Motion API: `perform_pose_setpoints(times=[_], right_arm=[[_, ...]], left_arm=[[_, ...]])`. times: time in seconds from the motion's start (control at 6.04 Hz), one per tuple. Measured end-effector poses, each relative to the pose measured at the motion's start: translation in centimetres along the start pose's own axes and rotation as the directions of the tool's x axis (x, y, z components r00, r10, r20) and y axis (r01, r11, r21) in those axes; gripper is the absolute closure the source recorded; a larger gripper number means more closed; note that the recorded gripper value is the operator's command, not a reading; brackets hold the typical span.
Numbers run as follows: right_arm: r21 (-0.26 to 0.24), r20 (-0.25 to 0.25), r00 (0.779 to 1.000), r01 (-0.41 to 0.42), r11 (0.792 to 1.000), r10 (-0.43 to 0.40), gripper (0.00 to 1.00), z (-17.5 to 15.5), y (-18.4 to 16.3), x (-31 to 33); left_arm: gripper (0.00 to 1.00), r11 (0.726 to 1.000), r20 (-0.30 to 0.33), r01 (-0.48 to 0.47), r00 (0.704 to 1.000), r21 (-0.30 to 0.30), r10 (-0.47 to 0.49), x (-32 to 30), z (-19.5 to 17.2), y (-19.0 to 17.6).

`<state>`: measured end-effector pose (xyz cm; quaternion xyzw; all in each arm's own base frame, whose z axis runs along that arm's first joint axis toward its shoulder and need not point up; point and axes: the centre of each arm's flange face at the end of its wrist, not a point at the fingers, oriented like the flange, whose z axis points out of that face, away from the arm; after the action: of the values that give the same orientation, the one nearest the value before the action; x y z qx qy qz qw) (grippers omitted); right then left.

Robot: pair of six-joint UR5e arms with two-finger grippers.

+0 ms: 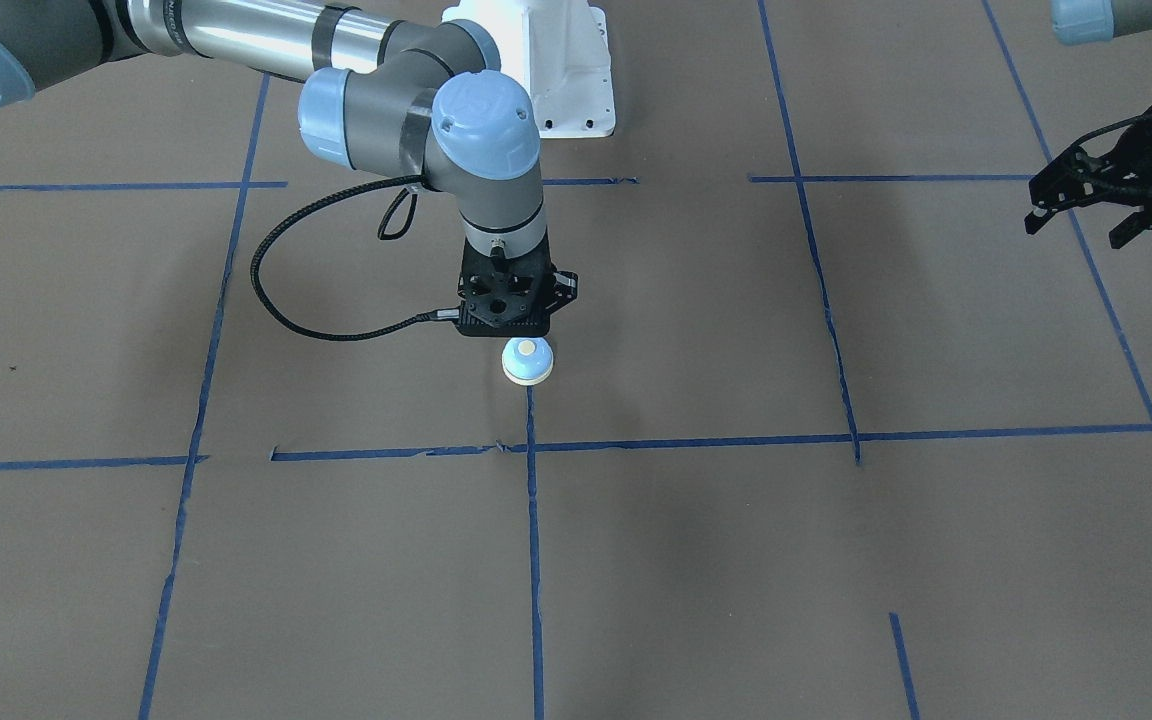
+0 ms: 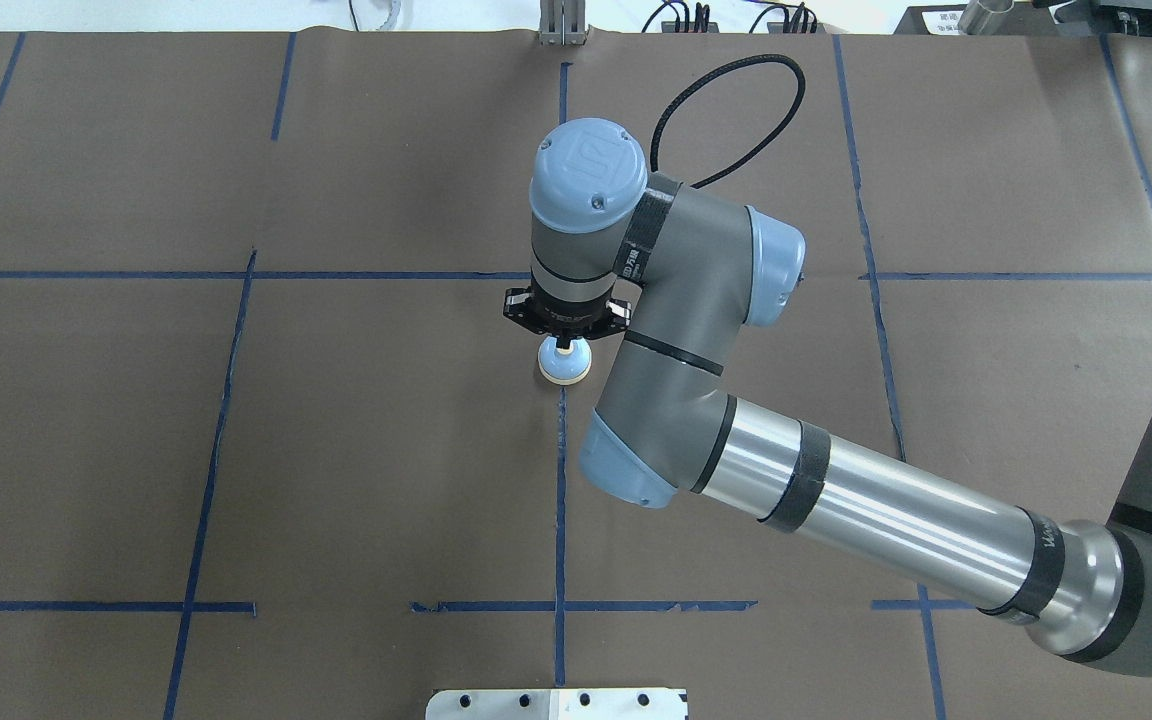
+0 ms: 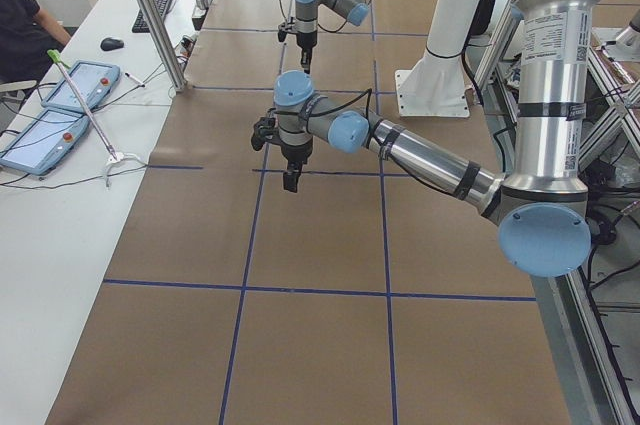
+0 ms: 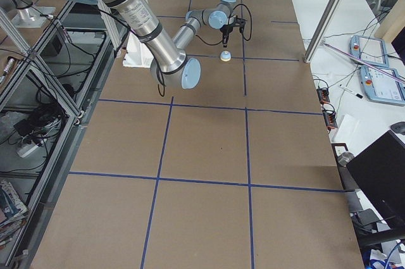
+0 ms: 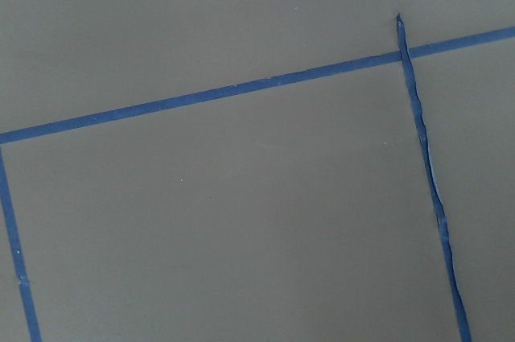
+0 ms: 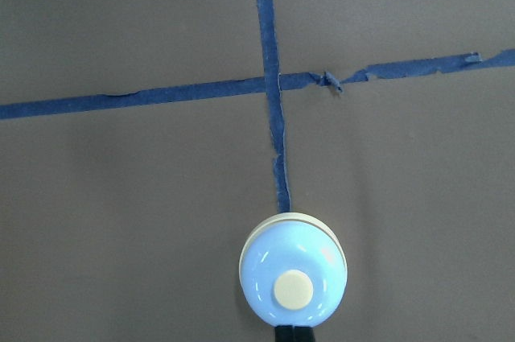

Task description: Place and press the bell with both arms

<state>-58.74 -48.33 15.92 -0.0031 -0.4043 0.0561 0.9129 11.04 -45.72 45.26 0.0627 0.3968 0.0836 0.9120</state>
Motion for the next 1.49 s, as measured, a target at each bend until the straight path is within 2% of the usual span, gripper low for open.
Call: perform_pose_setpoints(times=[0.83,1.49], right_arm=[[-0.010,-0.048,0.999,-0.012,1.000,0.012,1.00,2.4,-0.9,-0.8],[-0.018,-0.061,0.998,-0.010,1.000,0.009,1.00,3.8,-0.9,-0.6]], left_arm=[[0.00,1.000,-0.001,-0.001,1.000,0.006,0.001,0.1,-0.7,1.0],[0.00,1.000,-0.005,-0.010,1.000,0.016,0.010,0.6,-1.4,1.4]])
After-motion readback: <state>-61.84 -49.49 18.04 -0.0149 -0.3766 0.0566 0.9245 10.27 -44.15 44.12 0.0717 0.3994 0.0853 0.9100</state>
